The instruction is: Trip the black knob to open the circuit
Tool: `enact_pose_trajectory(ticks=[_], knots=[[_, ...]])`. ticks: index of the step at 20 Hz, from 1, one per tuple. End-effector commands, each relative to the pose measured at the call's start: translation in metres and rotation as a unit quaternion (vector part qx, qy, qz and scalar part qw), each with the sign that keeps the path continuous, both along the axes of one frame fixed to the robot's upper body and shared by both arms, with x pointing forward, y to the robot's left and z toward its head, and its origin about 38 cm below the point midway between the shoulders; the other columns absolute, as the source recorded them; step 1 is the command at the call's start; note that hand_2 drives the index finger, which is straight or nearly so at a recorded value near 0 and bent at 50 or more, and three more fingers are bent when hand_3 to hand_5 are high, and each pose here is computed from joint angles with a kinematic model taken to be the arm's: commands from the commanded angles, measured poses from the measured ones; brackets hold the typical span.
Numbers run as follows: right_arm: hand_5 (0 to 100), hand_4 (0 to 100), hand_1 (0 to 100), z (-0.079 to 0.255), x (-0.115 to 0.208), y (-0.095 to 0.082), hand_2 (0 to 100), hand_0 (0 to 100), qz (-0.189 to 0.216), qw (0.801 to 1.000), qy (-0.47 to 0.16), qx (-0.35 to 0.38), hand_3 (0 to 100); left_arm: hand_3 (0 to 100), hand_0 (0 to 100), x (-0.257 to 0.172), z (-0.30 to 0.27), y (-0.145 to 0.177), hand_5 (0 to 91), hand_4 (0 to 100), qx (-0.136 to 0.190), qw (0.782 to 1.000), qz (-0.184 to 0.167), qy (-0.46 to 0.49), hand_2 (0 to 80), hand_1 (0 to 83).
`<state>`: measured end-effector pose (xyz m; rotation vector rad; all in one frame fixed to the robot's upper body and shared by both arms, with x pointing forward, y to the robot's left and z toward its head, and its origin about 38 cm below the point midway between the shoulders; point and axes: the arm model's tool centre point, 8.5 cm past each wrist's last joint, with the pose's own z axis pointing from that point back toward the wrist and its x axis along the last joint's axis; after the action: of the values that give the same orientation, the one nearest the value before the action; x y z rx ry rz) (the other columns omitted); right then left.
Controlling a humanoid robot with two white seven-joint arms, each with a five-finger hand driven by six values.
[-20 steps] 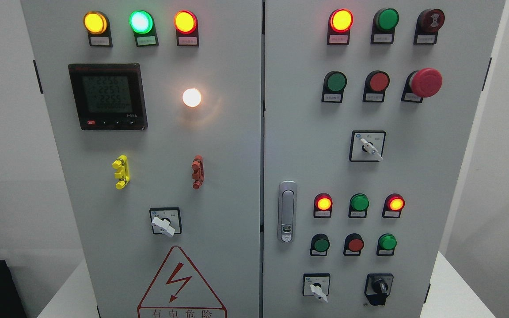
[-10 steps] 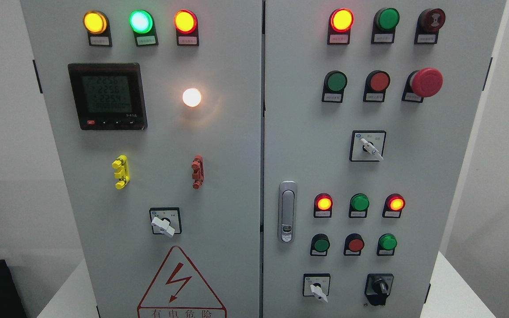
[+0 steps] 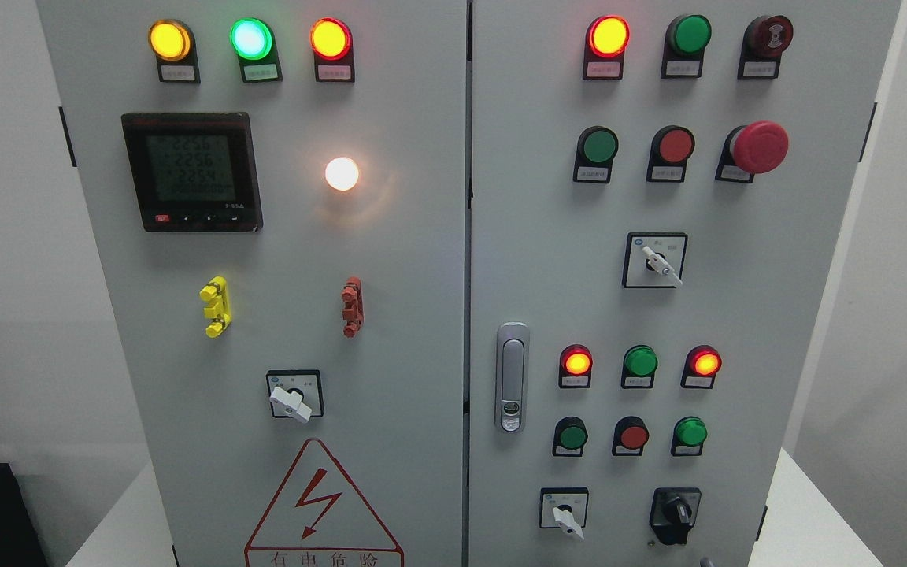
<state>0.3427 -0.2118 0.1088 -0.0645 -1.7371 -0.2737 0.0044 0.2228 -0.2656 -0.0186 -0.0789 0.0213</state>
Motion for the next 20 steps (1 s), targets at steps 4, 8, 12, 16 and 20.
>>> enact_pose_trajectory(ticks=[4, 8, 12, 16, 20], knots=[[96, 100, 5, 0.022, 0.005, -0.001, 4, 0, 0.004, 0.999, -0.033, 0.0, 100, 0, 12, 0.003, 0.0, -0.001, 0.0, 0, -0.001, 1.0, 0.002, -0.003, 0.0, 38.9], [96, 100, 5, 0.027, 0.008, 0.0, 5, 0, 0.006, 0.999, -0.035, 0.0, 100, 0, 12, 0.003, 0.0, -0.001, 0.0, 0, -0.001, 1.0, 0.002, -0.003, 0.0, 38.9], [96, 100, 5, 0.031, 0.008, 0.002, 5, 0, 0.008, 0.999, -0.04, 0.001, 100, 0, 12, 0.002, 0.0, -0.001, 0.0, 0, -0.001, 1.0, 0.002, -0.002, 0.0, 38.9], [96, 100, 5, 0.034, 0.006, 0.007, 5, 0, 0.014, 0.999, -0.043, 0.002, 100, 0, 12, 0.002, 0.0, -0.001, 0.0, 0, -0.001, 1.0, 0.002, -0.002, 0.0, 38.9], [96, 100, 5, 0.031, 0.004, 0.012, 5, 0, 0.021, 0.999, -0.04, 0.002, 100, 0, 12, 0.002, 0.0, -0.001, 0.0, 0, -0.001, 1.0, 0.002, -0.002, 0.0, 38.9]])
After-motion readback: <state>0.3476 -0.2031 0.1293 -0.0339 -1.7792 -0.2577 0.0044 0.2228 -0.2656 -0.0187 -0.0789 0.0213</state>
